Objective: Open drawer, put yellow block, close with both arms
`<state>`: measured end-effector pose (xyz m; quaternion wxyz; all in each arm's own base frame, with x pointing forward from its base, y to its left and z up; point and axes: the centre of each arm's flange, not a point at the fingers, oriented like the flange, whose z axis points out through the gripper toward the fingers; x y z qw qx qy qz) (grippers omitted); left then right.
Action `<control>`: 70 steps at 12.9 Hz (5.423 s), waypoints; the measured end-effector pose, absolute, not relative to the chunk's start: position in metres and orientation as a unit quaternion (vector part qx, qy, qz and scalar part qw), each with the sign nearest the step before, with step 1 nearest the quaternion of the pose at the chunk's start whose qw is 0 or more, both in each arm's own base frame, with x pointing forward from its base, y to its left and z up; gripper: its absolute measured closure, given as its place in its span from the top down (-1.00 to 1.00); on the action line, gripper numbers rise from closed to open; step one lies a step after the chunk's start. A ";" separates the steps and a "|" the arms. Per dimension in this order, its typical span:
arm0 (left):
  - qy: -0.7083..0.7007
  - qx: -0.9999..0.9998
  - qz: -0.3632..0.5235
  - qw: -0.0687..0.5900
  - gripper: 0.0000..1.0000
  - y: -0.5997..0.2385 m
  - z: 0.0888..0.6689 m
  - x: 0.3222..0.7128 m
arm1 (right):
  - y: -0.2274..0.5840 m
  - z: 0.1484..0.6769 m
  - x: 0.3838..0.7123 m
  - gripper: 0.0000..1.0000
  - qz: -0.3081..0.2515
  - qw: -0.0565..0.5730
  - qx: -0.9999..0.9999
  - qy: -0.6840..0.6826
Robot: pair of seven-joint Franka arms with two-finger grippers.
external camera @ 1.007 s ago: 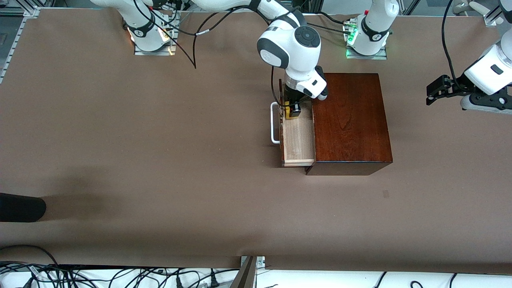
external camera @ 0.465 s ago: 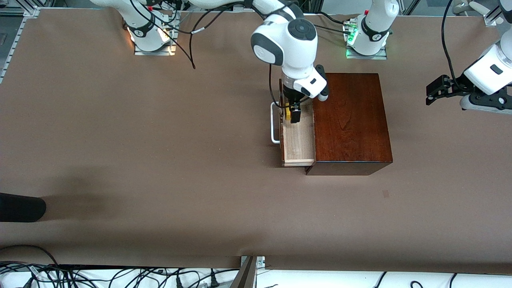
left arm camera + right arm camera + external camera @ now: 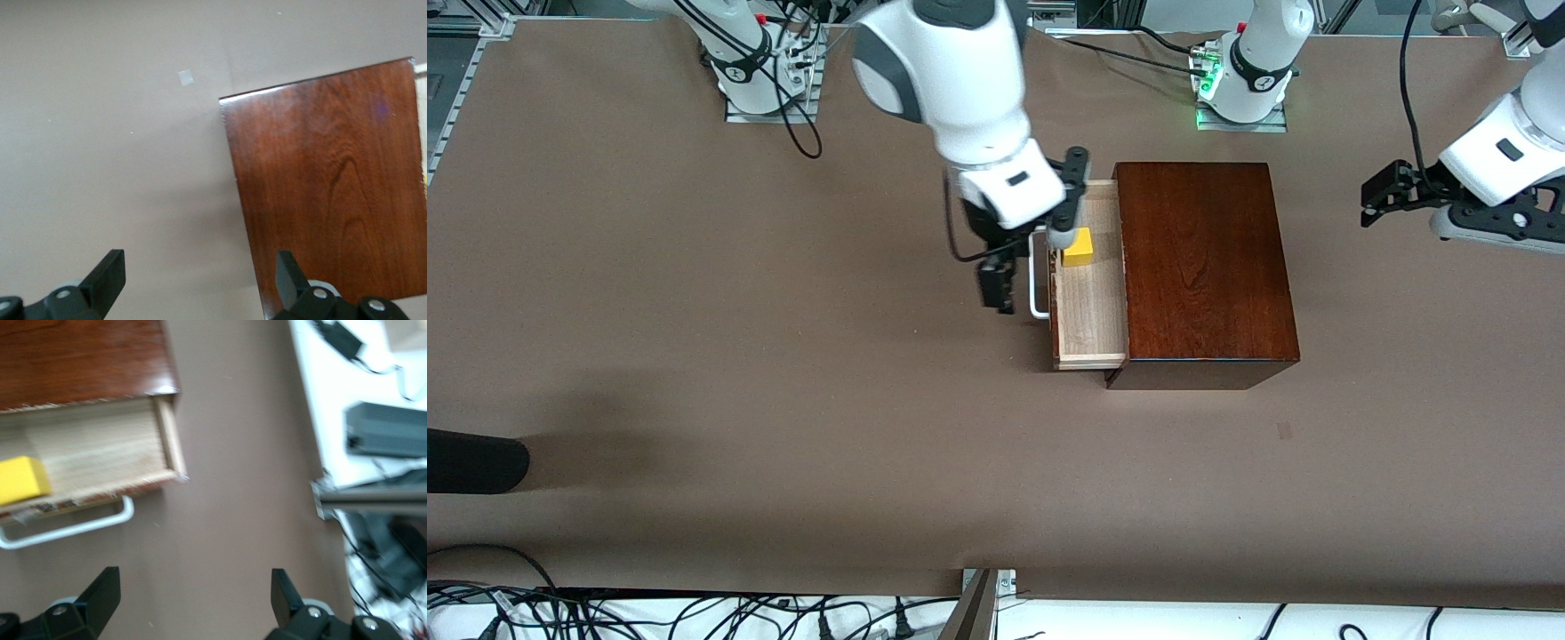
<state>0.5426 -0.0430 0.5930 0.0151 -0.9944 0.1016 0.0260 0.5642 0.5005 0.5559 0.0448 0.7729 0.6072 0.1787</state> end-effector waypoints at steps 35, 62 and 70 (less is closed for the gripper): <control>0.723 -0.674 0.151 -0.015 1.00 -0.470 0.294 0.513 | 0.030 0.595 0.570 1.00 0.030 -0.006 0.992 0.124; 0.485 -0.869 0.057 0.081 1.00 -0.214 0.529 0.655 | 0.034 0.593 0.568 1.00 0.017 -0.007 0.992 0.126; 0.216 -0.976 -0.012 -0.005 1.00 -0.148 0.595 0.652 | 0.034 0.593 0.567 1.00 0.013 -0.008 0.992 0.126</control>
